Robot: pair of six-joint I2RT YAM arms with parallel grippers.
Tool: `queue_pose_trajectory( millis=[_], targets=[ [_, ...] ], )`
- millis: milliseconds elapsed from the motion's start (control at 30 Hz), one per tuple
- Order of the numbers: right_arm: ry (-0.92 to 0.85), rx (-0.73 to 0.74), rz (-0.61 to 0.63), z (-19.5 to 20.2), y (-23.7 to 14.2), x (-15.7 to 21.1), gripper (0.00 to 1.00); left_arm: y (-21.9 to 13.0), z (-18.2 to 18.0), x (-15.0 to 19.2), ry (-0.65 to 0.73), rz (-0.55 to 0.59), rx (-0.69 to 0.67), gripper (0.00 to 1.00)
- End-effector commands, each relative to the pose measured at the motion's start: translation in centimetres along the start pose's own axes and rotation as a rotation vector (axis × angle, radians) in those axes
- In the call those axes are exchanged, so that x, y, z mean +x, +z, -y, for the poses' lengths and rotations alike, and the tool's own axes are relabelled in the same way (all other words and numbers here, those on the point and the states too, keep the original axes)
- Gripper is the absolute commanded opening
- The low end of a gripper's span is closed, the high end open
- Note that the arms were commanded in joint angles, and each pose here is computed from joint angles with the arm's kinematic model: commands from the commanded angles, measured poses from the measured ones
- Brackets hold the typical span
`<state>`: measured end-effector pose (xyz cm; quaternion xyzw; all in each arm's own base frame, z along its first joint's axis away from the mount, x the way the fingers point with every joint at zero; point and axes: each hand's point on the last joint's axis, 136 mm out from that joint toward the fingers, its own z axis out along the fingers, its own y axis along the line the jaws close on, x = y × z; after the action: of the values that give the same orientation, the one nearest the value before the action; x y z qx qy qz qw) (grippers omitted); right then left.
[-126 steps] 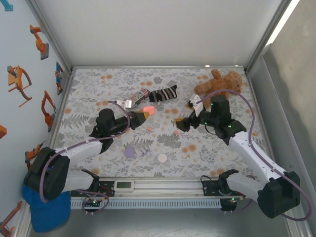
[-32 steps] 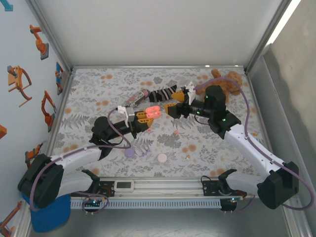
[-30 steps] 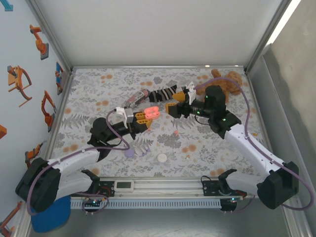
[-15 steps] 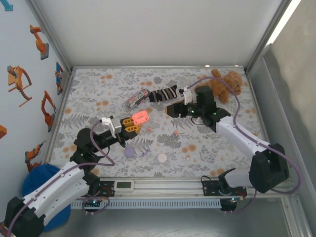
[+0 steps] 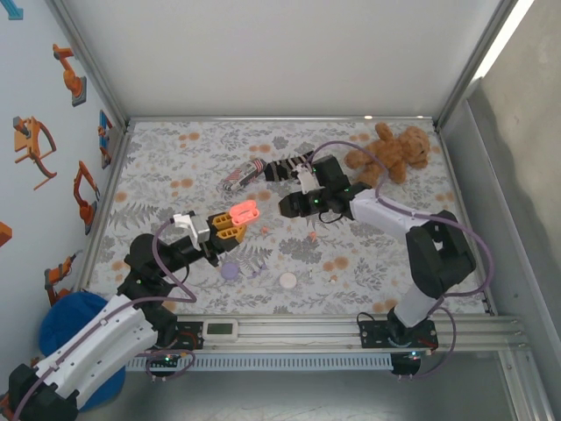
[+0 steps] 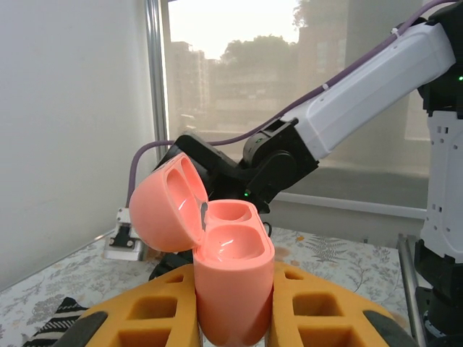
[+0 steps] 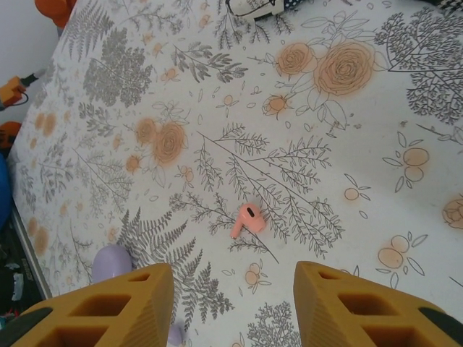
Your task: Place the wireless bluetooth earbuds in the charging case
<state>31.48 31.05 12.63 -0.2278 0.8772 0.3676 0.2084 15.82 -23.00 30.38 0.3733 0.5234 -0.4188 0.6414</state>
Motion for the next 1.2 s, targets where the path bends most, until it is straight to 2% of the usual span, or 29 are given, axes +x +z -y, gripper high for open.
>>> queue_pose_trajectory(
  millis=[0,500,800,1167],
  targets=[
    [-0.018,0.044,-0.060,0.3,1.5,0.6,0.45,-0.3,0.5,0.0,-0.008,0.009,0.013,0.00],
    [-0.140,0.211,-0.293,0.5,7.0,2.9,0.43,-0.9,0.6,-0.5,-0.004,0.007,-0.003,0.00],
    [-0.168,0.205,-0.342,-0.1,9.4,3.6,0.41,-1.2,0.6,-0.6,0.003,0.011,-0.010,0.00],
    [-0.189,0.229,-0.371,0.0,10.5,4.1,0.40,-1.4,0.7,-0.5,0.004,0.016,-0.015,0.00]
  ],
)
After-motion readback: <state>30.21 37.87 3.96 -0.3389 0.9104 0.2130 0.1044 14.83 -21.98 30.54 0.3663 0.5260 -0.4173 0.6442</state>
